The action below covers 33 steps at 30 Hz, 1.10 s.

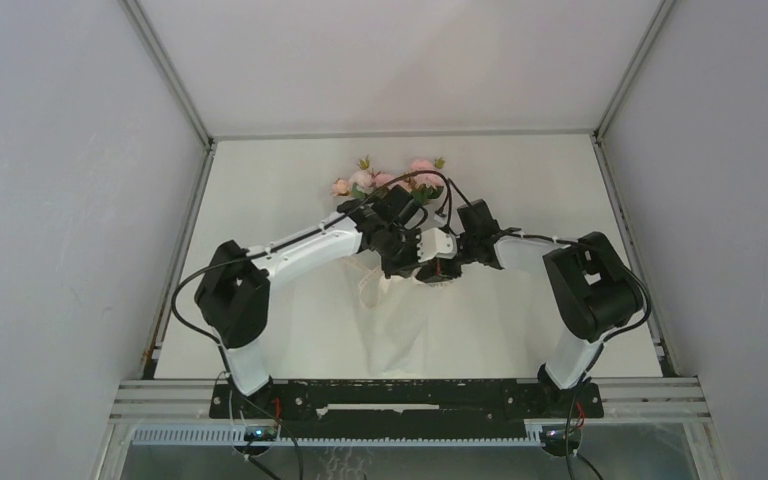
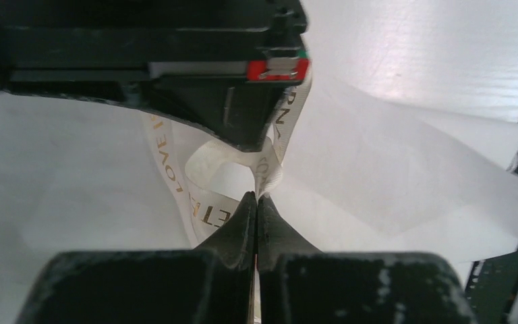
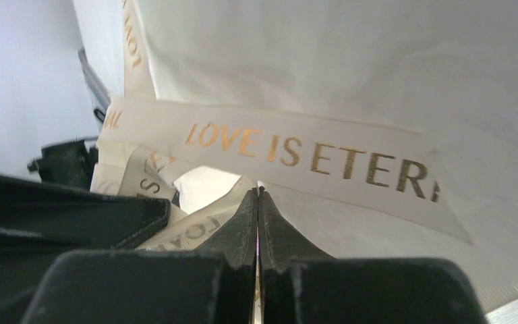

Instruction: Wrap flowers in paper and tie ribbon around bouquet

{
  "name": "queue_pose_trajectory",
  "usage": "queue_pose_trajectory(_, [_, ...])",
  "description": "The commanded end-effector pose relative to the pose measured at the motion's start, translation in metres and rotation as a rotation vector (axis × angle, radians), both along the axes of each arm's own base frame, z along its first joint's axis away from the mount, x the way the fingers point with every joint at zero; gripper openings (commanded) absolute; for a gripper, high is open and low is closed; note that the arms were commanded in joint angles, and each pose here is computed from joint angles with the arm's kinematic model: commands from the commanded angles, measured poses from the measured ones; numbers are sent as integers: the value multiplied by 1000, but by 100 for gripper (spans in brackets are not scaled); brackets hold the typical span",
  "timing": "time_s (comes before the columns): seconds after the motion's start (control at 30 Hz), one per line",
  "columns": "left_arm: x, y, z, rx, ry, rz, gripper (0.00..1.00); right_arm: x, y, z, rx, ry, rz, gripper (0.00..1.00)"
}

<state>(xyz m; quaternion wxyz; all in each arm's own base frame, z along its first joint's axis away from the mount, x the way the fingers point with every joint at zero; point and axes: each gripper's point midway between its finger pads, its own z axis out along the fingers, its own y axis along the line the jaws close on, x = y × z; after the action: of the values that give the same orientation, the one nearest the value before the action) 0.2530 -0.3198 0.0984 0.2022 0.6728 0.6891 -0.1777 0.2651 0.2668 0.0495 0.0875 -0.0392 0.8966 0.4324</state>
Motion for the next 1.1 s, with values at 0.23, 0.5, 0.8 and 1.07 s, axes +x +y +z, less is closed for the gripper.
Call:
queue_pose_trajectory(0.23, [23,-6,47,-248,111,181,0,-42,-2,32,125,-34,254,24])
queue_pose_trajectory(0.5, [35,-11,23,-308,232,299,0,-6,-29,38,101,-52,92,36])
queue_pose_trajectory(0.8, [44,-12,22,-354,297,373,0,41,-71,65,-85,-272,-219,35])
queue_pose_trajectory(1.07, [41,-16,22,-380,355,406,0,13,-60,102,0,-573,-473,33])
